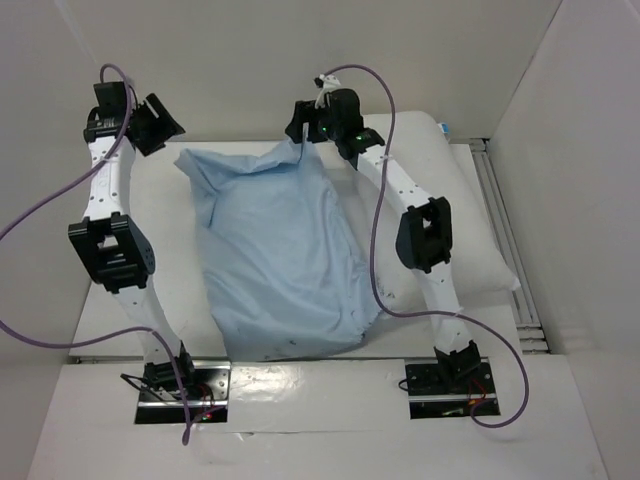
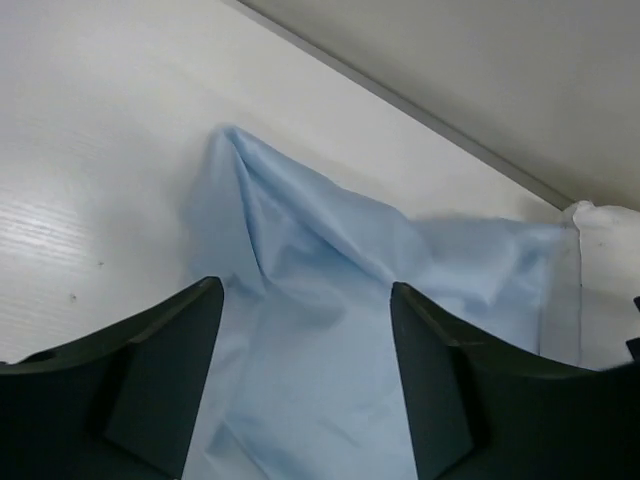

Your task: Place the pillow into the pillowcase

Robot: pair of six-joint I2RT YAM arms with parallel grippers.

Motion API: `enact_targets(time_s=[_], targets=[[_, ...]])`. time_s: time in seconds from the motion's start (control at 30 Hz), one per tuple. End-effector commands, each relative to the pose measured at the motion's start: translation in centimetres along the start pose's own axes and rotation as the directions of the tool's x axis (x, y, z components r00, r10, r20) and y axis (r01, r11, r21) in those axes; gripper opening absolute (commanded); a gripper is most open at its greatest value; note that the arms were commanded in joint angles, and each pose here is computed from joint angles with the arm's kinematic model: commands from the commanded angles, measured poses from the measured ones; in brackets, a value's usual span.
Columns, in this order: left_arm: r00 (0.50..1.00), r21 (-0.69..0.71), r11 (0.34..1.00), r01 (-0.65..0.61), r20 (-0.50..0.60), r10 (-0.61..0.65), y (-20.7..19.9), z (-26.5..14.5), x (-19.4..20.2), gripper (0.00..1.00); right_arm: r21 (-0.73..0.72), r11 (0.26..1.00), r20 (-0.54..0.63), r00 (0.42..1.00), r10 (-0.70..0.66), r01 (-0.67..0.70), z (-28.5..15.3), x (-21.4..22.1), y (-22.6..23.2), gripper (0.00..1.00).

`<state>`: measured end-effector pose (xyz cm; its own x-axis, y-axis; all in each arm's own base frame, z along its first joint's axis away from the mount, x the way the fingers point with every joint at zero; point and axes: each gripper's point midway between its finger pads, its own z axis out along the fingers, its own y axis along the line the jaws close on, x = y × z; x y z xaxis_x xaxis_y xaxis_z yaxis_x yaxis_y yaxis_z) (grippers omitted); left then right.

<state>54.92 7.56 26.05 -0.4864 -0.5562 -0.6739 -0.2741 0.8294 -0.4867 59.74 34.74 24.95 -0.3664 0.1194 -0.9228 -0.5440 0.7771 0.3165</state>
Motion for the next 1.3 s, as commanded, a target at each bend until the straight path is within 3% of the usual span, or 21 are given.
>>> enact_targets(time_s=[0.0,0.07,0.13,0.17,0.23,0.27,0.4,0.5,0.73,0.8,0.87,0.93,0.97,1.0,1.13,1.17,1.23,1.27], targets=[[0.996,0.019,0.999,-0.047,0.078,0.045,-1.5,-4.6,-1.9,0.82,-0.078,0.997,0.076,0.997,0.000,0.006,-3.8,-5.2,3.8,0.91],[0.999,-0.007,1.000,-0.029,0.019,0.029,-0.3,-4.6,0.8,0.85,-0.034,0.999,0.070,0.997,0.034,-0.031,-5.7,-5.6,3.2,0.92],[1.000,-0.014,1.000,-0.016,0.004,0.016,-0.1,-6.4,2.3,0.85,-0.007,0.997,-0.010,0.997,0.071,-0.071,-7.3,-4.1,3.3,0.92],[0.996,-0.055,0.998,0.008,-0.083,-0.012,1.9,-5.6,6.2,0.84,0.036,0.996,-0.066,0.994,0.087,-0.085,-8.0,-2.1,2.5,0.92],[0.991,-0.072,0.997,0.025,-0.132,-0.035,2.6,-6.5,9.4,0.84,0.066,0.995,-0.136,0.987,0.085,-0.077,-10.8,-0.5,4.1,0.92],[0.976,-0.103,0.994,0.034,-0.209,-0.055,4.3,-5.7,13.5,0.84,0.091,0.993,-0.168,0.982,0.088,-0.074,-11.7,0.8,4.3,0.93],[0.941,-0.208,0.973,0.096,-0.300,-0.157,8.0,-5.2,20.1,0.84,0.248,0.968,-0.368,0.921,0.129,-0.036,-17.4,10.8,3.9,0.94],[0.920,-0.243,0.964,0.110,-0.341,-0.191,9.5,-4.2,22.7,0.85,0.316,0.949,-0.479,0.864,0.155,0.005,-21.2,16.3,4.3,0.94],[0.906,-0.355,0.928,0.110,-0.349,-0.241,12.1,-1.2,23.5,0.85,0.424,0.902,-0.613,0.759,0.219,0.082,-26.5,24.3,5.2,0.95],[0.900,-0.382,0.918,0.110,-0.354,-0.255,13.1,0.0,24.1,0.81,0.428,0.901,-0.620,0.748,0.237,0.069,-26.7,25.5,5.4,0.95],[0.893,-0.380,0.917,0.122,-0.361,-0.268,13.1,0.8,24.2,0.70,0.426,0.903,-0.627,0.736,0.255,0.049,-26.2,26.9,5.4,0.95],[0.892,-0.383,0.915,0.130,-0.357,-0.276,13.2,1.5,24.1,0.54,0.413,0.910,-0.630,0.732,0.258,0.035,-25.5,27.7,5.6,0.84],[0.890,-0.386,0.914,0.129,-0.361,-0.278,13.2,1.7,24.1,0.16,0.406,0.913,-0.635,0.730,0.252,0.039,-25.3,28.3,5.7,0.83],[0.890,-0.398,0.908,0.135,-0.354,-0.288,13.3,1.6,23.9,0.04,0.398,0.917,-0.636,0.729,0.253,0.029,-24.6,29.1,5.8,0.81],[0.900,-0.425,0.895,0.135,-0.326,-0.290,13.3,1.4,22.8,0.00,0.436,0.899,-0.631,0.726,0.273,0.042,-22.7,30.8,4.5,0.66],[0.905,-0.418,0.898,0.137,-0.315,-0.285,13.0,0.9,22.4,0.00,0.442,0.896,-0.625,0.732,0.270,0.047,-22.1,30.9,4.3,0.52],[0.907,-0.428,0.888,0.167,-0.286,-0.309,13.8,0.4,21.9,0.00,0.458,0.887,-0.610,0.744,0.272,0.051,-20.5,31.1,3.6,0.37],[0.909,-0.444,0.879,0.173,-0.271,-0.316,14.5,0.0,21.7,0.00,0.473,0.879,-0.590,0.764,0.263,0.063,-19.3,30.7,3.2,0.20]])
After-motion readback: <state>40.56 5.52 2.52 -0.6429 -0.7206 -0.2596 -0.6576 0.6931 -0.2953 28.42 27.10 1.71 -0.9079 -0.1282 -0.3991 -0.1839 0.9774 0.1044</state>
